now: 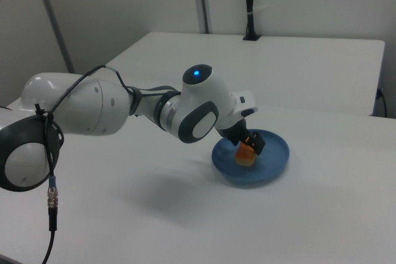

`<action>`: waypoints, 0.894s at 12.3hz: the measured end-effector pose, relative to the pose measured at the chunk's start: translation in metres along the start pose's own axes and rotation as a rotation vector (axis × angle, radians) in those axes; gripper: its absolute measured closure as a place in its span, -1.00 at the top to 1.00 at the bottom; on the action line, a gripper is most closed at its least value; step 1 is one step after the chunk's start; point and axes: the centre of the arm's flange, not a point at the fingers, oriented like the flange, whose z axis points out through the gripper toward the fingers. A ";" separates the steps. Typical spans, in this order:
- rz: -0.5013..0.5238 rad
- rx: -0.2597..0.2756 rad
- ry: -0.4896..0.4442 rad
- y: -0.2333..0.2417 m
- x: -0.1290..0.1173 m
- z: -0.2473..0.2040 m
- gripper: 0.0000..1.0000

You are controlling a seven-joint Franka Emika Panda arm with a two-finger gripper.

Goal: Put the bread on the table
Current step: 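Close the gripper on the orange bread roll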

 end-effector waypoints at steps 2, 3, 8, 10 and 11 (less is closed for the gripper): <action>0.003 0.000 0.001 0.000 0.000 0.000 0.77; 0.004 0.000 0.001 0.000 0.000 0.000 0.53; 0.005 -0.001 0.013 0.001 0.005 -0.005 -0.12; 0.005 -0.001 0.026 0.001 0.010 -0.010 -0.17; 0.005 -0.001 0.031 0.001 0.012 -0.013 -0.20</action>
